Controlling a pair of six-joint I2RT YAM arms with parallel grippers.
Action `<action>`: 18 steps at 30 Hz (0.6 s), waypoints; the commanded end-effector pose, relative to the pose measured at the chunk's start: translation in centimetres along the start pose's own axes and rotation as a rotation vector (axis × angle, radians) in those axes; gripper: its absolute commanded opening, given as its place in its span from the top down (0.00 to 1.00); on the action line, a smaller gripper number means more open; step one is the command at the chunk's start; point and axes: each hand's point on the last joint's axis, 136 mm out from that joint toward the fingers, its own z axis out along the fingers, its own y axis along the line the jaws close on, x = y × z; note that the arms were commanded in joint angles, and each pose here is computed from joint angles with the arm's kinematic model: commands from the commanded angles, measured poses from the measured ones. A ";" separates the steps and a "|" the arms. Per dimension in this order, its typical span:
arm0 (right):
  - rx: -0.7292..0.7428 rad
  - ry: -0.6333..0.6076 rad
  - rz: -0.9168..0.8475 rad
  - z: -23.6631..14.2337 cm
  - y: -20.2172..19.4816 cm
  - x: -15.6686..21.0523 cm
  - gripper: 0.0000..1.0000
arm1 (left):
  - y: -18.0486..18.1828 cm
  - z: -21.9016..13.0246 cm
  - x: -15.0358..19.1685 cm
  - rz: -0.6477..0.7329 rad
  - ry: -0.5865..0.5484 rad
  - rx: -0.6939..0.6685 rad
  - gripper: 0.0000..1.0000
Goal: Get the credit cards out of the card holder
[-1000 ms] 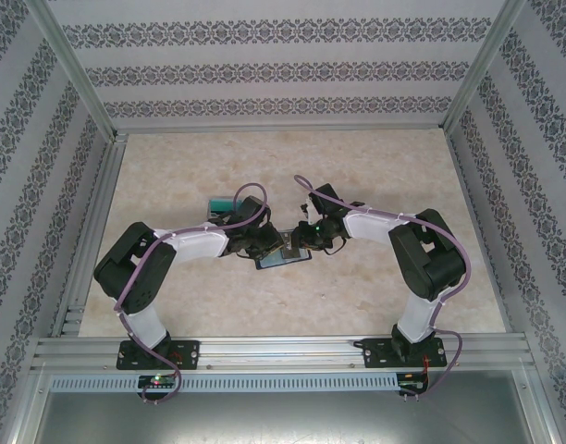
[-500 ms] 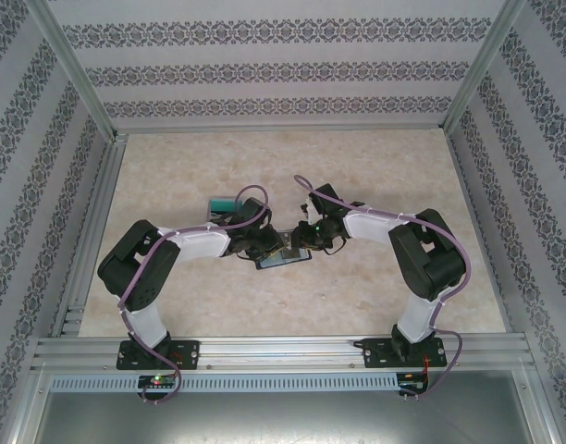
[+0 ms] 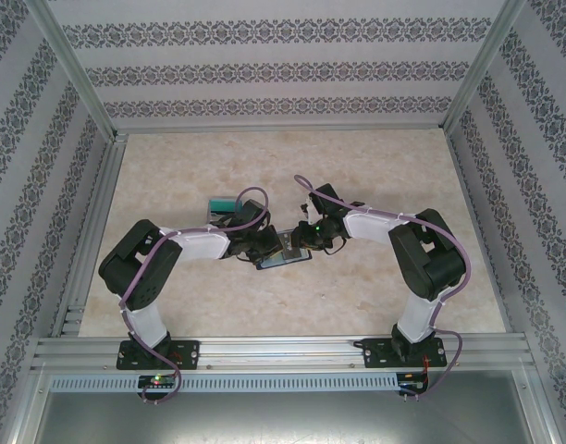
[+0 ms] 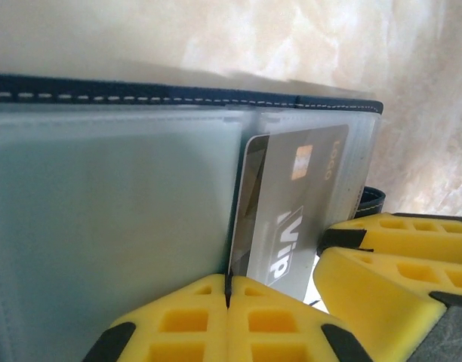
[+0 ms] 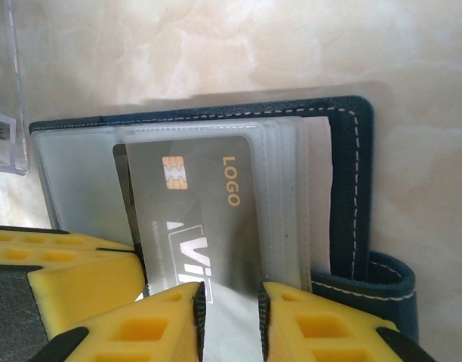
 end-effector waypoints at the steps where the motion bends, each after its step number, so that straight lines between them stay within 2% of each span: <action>1: 0.009 0.025 0.008 0.7 -0.1 0.4 0.72 | 0.0 -0.4 -0.1 0.029 -0.010 0.019 0.97; 18: 0.016 0.026 0.019 0.9 -0.2 0.3 0.72 | 3.2 -3.0 -0.7 0.060 -0.020 -0.061 0.99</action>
